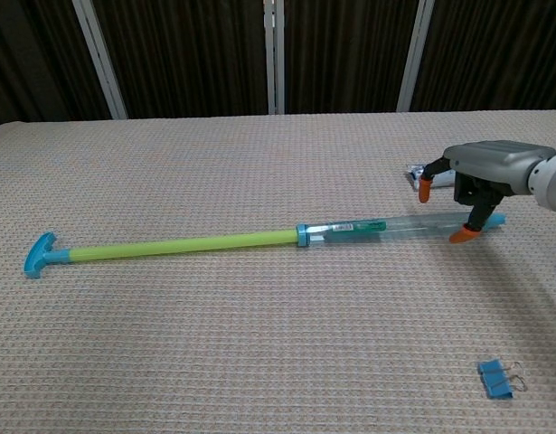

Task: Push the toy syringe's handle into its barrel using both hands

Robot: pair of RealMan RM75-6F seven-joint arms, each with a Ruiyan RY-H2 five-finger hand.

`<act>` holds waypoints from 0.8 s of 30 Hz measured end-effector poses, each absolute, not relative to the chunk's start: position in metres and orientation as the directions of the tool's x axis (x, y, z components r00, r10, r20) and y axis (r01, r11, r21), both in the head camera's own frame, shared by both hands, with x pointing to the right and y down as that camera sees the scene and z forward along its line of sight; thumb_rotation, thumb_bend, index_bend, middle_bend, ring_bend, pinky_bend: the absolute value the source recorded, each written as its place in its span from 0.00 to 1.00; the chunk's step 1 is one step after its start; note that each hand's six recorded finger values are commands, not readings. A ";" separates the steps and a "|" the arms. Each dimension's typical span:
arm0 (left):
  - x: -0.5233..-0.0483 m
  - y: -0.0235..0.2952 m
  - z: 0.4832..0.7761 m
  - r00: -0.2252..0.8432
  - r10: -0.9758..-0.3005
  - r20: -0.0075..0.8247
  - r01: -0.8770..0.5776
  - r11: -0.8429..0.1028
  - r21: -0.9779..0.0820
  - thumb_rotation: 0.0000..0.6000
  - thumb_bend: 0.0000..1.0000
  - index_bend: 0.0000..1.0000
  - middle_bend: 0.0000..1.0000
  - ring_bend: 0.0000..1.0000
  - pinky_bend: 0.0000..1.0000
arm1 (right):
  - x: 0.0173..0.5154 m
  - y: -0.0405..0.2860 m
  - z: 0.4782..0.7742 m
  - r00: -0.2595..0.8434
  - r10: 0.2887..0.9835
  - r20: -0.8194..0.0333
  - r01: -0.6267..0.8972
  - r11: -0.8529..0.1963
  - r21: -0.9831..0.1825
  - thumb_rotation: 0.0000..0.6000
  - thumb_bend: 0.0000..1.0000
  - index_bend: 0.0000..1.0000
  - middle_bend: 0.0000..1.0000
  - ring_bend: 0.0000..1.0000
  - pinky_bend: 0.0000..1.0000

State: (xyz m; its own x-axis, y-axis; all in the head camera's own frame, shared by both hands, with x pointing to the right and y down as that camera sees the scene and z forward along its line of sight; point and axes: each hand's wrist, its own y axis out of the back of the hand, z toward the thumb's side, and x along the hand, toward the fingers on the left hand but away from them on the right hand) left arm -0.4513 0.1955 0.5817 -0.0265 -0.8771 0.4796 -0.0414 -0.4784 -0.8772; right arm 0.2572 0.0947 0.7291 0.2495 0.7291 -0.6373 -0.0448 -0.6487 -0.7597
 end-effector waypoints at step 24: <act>-0.450 0.197 0.593 -0.033 -0.863 0.504 -0.026 -0.504 -0.863 1.00 0.00 0.00 0.00 0.00 0.00 | 0.246 0.091 0.750 0.247 0.733 -0.634 -0.044 -0.645 -0.763 1.00 0.16 0.49 1.00 1.00 1.00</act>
State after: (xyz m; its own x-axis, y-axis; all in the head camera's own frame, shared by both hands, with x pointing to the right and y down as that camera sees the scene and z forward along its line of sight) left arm -0.4500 0.1968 0.5927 -0.0334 -0.8629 0.5043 -0.0255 -0.5037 -0.8635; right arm 0.2463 0.0909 0.7501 0.2466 0.7327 -0.6343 -0.0441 -0.6453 -0.7626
